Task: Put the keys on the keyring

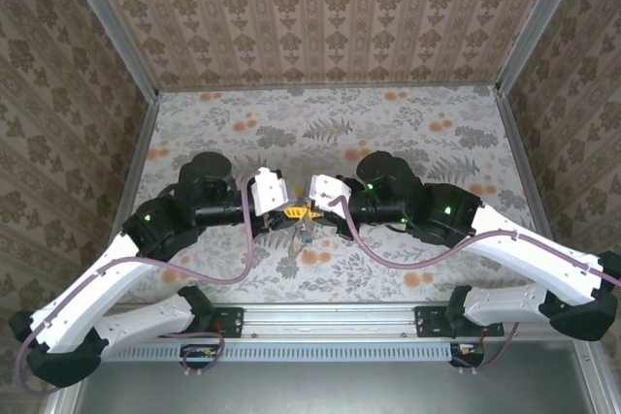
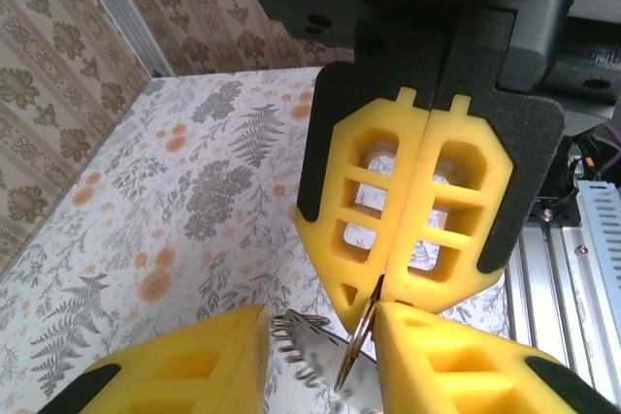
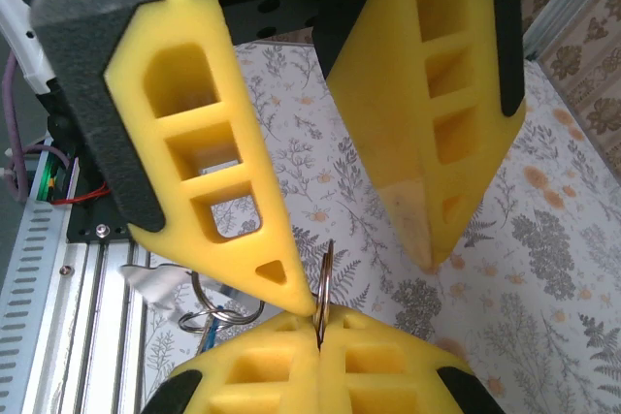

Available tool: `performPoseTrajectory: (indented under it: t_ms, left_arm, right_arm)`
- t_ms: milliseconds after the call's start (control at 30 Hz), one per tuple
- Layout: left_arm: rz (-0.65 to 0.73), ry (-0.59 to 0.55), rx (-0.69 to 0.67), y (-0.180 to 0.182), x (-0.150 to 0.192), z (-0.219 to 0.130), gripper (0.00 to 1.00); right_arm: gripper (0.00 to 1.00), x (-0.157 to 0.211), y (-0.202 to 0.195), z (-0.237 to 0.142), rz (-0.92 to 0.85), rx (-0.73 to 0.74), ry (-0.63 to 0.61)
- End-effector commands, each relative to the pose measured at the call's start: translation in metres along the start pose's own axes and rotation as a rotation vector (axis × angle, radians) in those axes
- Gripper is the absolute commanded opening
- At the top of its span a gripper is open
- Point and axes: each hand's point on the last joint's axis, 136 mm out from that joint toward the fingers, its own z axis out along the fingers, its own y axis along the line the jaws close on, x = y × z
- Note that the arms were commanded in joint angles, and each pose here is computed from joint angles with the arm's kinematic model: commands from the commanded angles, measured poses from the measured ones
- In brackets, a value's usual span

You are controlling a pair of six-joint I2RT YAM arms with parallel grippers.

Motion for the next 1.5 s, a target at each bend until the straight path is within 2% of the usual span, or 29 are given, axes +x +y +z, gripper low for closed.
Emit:
performPoseTrajectory:
  t_ms: [0, 67, 133, 167, 200, 300, 400, 467, 567, 1000, 1100, 1167, 1267, 1367, 1433, 1467]
  left_arm:
    - [0.032, 0.051, -0.025, 0.003, 0.008, 0.002, 0.24]
    - [0.034, 0.058, -0.020, 0.002, 0.009, 0.003, 0.12]
    - [0.037, 0.051, -0.015, 0.000, 0.008, 0.003, 0.10]
    - [0.039, 0.045, -0.010, -0.001, 0.007, 0.003, 0.02]
    - [0.039, 0.039, 0.000, -0.002, 0.006, 0.003, 0.00]
    - [0.041, -0.034, 0.048, -0.013, -0.007, -0.002, 0.00]
    - [0.043, -0.148, 0.079, -0.020, -0.025, -0.015, 0.00]
    - [0.031, -0.232, 0.112, -0.025, -0.038, -0.024, 0.00]
    - [0.018, -0.306, 0.159, -0.031, -0.048, -0.031, 0.00]
    - [-0.018, -0.458, 0.207, -0.032, -0.062, -0.038, 0.00]
    - [-0.032, -0.494, 0.206, -0.029, -0.063, -0.038, 0.00]
    - [-0.043, -0.491, 0.204, -0.028, -0.061, -0.036, 0.00]
    - [-0.056, -0.464, 0.180, -0.024, -0.056, -0.035, 0.00]
    - [-0.057, -0.315, 0.113, -0.017, -0.037, -0.030, 0.00]
    - [-0.039, -0.184, 0.045, -0.010, -0.022, -0.030, 0.13]
    - [-0.027, -0.128, 0.018, -0.008, -0.015, -0.030, 0.22]
  right_arm:
    - [0.00, -0.017, 0.002, -0.010, -0.024, -0.011, -0.055]
    - [0.00, -0.017, 0.003, -0.012, -0.026, -0.013, -0.059]
    - [0.00, -0.018, 0.003, -0.014, -0.029, -0.012, -0.067]
    - [0.00, -0.018, 0.004, -0.015, -0.031, -0.015, -0.070]
    - [0.00, -0.017, 0.005, -0.016, -0.032, -0.017, -0.071]
    - [0.00, -0.025, 0.006, -0.020, -0.037, -0.017, -0.117]
    - [0.13, -0.024, 0.010, -0.019, -0.038, -0.032, -0.132]
    - [0.18, -0.023, 0.012, -0.018, -0.036, -0.044, -0.139]
    - [0.17, -0.023, 0.013, -0.017, -0.035, -0.049, -0.142]
    - [0.15, -0.030, 0.021, -0.020, -0.044, -0.090, -0.197]
    - [0.07, -0.031, 0.022, -0.021, -0.044, -0.089, -0.205]
    - [0.00, -0.032, 0.018, -0.023, -0.045, -0.066, -0.211]
    - [0.00, -0.034, 0.012, -0.030, -0.050, -0.021, -0.226]
    - [0.00, -0.032, 0.003, -0.036, -0.049, 0.037, -0.220]
    - [0.00, -0.030, -0.002, -0.037, -0.051, 0.064, -0.196]
    - [0.00, -0.026, -0.004, -0.036, -0.052, 0.072, -0.171]
